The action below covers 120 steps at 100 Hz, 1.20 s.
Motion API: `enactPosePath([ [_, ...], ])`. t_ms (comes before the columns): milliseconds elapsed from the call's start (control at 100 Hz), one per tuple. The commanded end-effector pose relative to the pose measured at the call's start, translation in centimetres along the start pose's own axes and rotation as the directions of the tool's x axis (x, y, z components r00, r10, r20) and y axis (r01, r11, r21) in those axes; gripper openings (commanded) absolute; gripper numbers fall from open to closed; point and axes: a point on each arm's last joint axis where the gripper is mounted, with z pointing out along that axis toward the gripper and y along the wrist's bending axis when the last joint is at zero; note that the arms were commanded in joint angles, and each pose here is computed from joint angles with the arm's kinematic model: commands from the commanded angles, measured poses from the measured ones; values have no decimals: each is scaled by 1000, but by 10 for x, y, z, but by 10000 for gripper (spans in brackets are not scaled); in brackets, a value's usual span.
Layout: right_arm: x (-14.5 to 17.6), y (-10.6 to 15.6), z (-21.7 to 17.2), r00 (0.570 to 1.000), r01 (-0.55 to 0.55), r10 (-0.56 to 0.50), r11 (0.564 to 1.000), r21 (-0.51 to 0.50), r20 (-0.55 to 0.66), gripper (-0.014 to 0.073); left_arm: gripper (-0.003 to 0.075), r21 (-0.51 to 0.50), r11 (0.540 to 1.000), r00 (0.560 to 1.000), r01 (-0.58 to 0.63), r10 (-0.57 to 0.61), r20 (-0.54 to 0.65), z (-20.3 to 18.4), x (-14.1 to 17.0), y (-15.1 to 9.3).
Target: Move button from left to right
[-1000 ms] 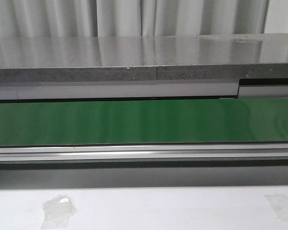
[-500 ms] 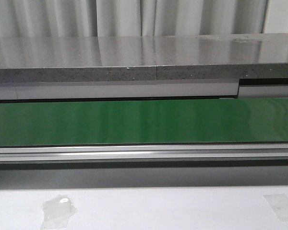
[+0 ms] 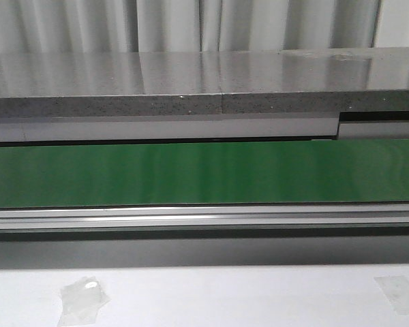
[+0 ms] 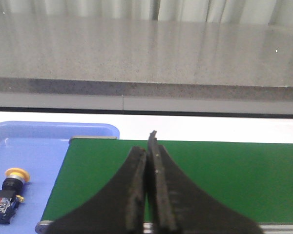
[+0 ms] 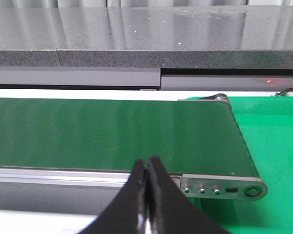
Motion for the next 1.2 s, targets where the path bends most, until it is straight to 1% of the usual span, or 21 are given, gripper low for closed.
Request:
enactPosePath([
  [0,-13,0,-3,994,10,-10,1000,-2,107,-71,-20,11,1000,1000,15,-15,-7,4,-35,-4],
  [140,-13,0,-3,994,10,-10,1000,-2,107,-71,-20,2,1000,989,14,-14,-146,18,-65,-6],
  [280,-13,0,-3,994,10,-10,1000,-2,107,-71,-20,-5,1000,969,13,-14,-248,38,-83,-8],
  [450,-13,0,-3,994,10,-10,1000,-2,107,-71,-20,-7,1000,929,-11,7,-371,61,-89,-8],
  [620,-13,0,-3,994,10,-10,1000,-2,107,-71,-19,-7,1000,896,-25,19,-443,80,-83,-8],
  [690,-13,0,-3,994,10,-10,1000,-2,107,-71,4,-8,1000,879,-25,18,-476,86,-80,-8],
  [760,-13,0,-3,994,10,-10,1000,-2,107,-71,96,-12,999,867,-32,22,-498,88,-77,-7],
  [800,-13,0,-3,994,10,-10,1000,-2,107,-71,185,-13,999,862,-34,23,-506,89,-77,-7],
  [810,-13,0,-3,994,10,-10,1000,-2,107,-71,220,-13,999,862,-36,25,-506,89,-77,-7],
  [830,-13,0,-3,994,10,-10,1000,-2,107,-71,256,-15,999,862,-41,28,-506,89,-77,-6],
  [880,-13,0,-3,994,10,-10,1000,-2,107,-71,408,-19,998,862,-53,36,-506,89,-77,-5],
  [900,-13,0,-3,994,10,-10,1000,-2,107,-71,443,-20,998,862,-52,34,-506,89,-77,-5],
  [930,-13,0,-3,994,10,-10,1000,-2,107,-71,521,-20,998,862,-52,34,-506,89,-77,-5],
  [980,-13,0,-3,994,10,-10,1000,-2,107,-71,598,-24,998,859,-62,42,-510,88,-76,-4],
  [1020,-13,0,-3,994,10,-10,1000,-2,107,-71,630,-26,997,858,-70,47,-512,88,-76,-4],
  [1080,-13,0,-3,994,10,-10,1000,-2,107,-71,628,-41,997,858,-71,40,-512,88,-76,-3],
  [1190,-13,0,-3,994,10,-10,1000,-2,107,-71,628,-133,988,870,-80,4,-492,88,-80,7],
])
